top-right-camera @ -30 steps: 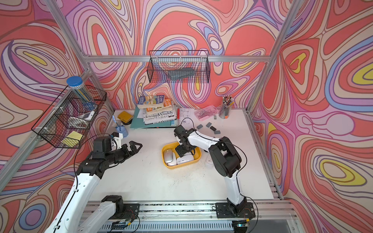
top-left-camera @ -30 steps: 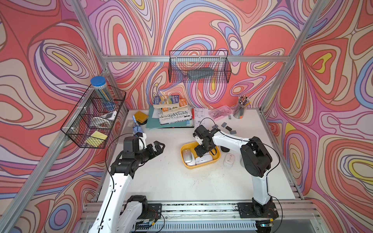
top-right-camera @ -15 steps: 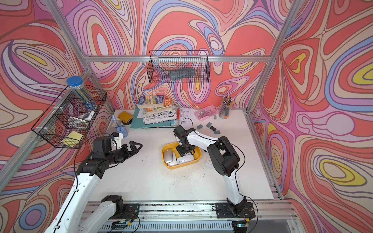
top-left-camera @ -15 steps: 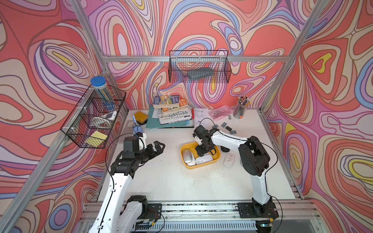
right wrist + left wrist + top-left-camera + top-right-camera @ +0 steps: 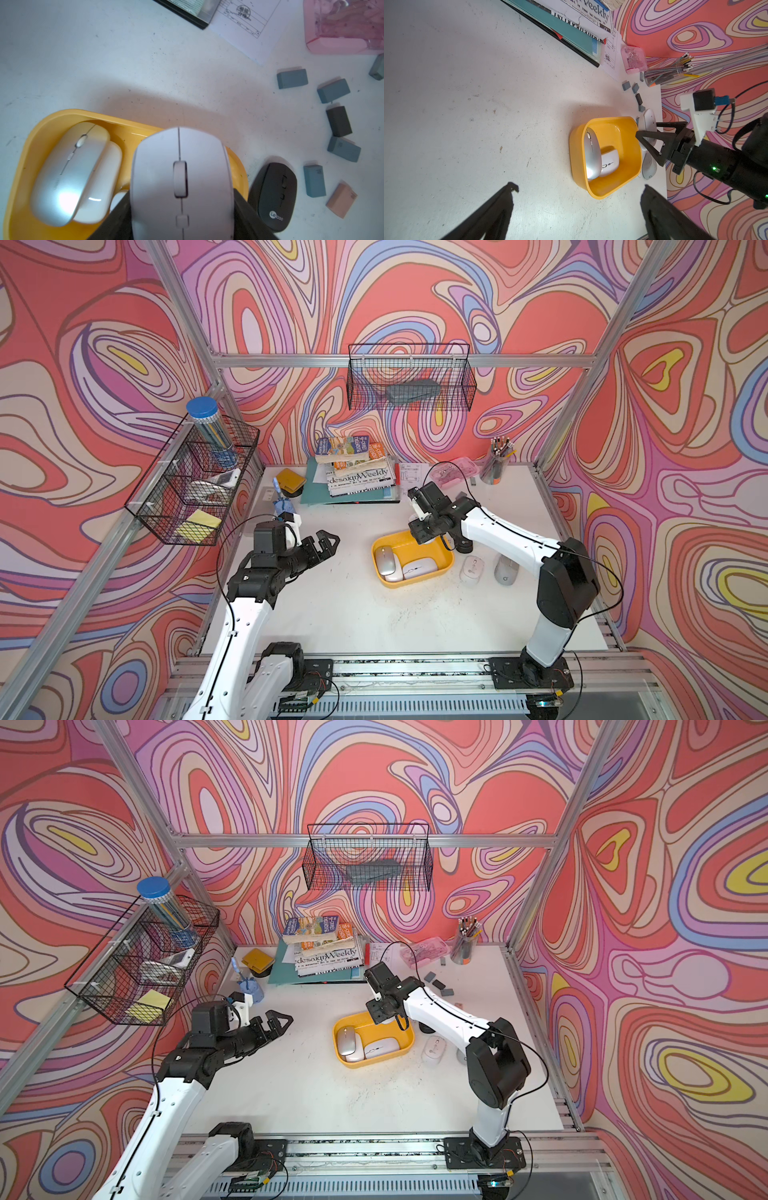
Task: Take out the mouse from the storage box
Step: Place the mouse at the center of the board.
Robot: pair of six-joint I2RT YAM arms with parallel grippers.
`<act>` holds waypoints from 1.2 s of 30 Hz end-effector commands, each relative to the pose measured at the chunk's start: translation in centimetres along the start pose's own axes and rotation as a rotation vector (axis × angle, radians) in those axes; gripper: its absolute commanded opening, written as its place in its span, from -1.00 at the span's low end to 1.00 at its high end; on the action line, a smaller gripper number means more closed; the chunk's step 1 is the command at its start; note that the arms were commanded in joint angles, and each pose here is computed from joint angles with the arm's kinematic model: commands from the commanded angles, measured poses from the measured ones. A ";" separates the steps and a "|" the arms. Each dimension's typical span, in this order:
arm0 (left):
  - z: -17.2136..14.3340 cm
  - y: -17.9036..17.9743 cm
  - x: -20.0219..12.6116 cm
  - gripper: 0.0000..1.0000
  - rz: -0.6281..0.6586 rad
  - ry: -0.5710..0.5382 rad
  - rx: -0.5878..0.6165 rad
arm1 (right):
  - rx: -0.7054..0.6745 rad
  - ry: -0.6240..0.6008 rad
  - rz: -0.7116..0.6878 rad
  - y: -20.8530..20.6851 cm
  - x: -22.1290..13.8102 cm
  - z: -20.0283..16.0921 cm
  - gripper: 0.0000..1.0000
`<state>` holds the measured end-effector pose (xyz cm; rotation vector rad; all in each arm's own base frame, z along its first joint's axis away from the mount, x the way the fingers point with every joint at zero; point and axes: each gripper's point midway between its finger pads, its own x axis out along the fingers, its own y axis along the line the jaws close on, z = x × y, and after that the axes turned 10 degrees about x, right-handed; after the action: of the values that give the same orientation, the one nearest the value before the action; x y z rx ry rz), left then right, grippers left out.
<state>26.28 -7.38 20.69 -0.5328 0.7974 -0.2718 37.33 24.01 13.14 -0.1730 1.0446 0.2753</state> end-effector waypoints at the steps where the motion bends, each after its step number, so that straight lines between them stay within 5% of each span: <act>1: 0.1 -0.6 -0.2 0.98 -0.030 -0.017 0.017 | 0.173 -0.031 -0.191 -7.0 -1.4 -0.1 0.17; 7: 0.1 -0.7 -0.4 0.98 -0.040 -0.025 0.018 | 0.657 -0.068 -0.368 -20.8 -3.5 -3.5 0.15; 13: 0.1 -0.8 -0.5 0.98 -0.044 -0.027 0.018 | 0.875 -0.010 -0.500 -28.0 -2.6 -7.7 0.17; 17: 0.1 -0.9 -0.5 0.98 -0.050 -0.028 0.018 | 1.015 0.049 -0.467 -31.2 0.0 -10.2 0.17; 28: 0.1 -1.0 -0.4 0.97 -0.056 -0.025 0.017 | 1.095 0.201 -0.486 -33.4 4.6 -14.7 0.21; 36: -0.1 -1.2 -0.3 0.98 -0.067 -0.015 0.020 | 1.077 0.257 -0.520 -33.5 4.8 -16.1 0.58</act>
<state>25.99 -7.85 21.28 -0.5414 0.7731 -0.3069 37.72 -11.31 2.34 0.5249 1.1833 -0.7758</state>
